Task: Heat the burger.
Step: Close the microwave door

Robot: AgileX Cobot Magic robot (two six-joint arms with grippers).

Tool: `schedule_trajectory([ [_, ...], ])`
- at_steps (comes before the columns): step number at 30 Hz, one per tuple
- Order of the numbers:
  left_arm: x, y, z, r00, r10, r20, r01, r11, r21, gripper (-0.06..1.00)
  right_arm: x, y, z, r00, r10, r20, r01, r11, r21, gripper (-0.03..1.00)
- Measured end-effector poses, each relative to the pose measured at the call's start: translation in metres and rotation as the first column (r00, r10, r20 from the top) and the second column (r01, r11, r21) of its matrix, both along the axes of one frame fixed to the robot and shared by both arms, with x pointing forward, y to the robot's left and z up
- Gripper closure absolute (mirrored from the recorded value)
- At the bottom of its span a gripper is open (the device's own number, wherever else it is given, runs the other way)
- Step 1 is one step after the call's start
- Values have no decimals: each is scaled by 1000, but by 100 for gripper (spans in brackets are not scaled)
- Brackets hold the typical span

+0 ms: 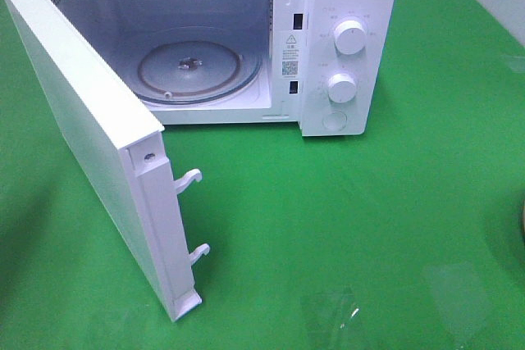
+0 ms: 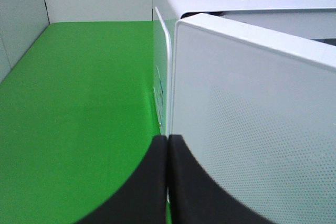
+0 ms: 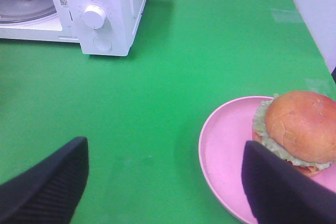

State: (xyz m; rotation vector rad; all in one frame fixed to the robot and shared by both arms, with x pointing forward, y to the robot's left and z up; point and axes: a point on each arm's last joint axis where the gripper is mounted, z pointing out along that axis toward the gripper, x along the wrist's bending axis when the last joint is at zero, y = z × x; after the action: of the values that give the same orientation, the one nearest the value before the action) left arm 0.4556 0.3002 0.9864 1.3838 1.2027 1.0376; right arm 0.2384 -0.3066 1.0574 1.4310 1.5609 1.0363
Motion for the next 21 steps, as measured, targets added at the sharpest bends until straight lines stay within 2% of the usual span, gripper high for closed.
schedule_trajectory([
  [5,4,-2,-8,999,-27,-18,27,1000,-12,94,0,0,0,1000,0,0,0,1000,0,21],
  [9,7,-8,-15,996,-83,-32,82,997,-9,94,0,0,0,1000,0,0,0,1000,0,21],
  [13,14,-24,-21,985,-163,-59,162,987,-7,94,0,0,0,1000,0,0,0,1000,0,21],
  [21,19,-41,-30,967,-236,-93,236,972,-13,94,0,0,0,1000,0,0,0,1000,0,21],
])
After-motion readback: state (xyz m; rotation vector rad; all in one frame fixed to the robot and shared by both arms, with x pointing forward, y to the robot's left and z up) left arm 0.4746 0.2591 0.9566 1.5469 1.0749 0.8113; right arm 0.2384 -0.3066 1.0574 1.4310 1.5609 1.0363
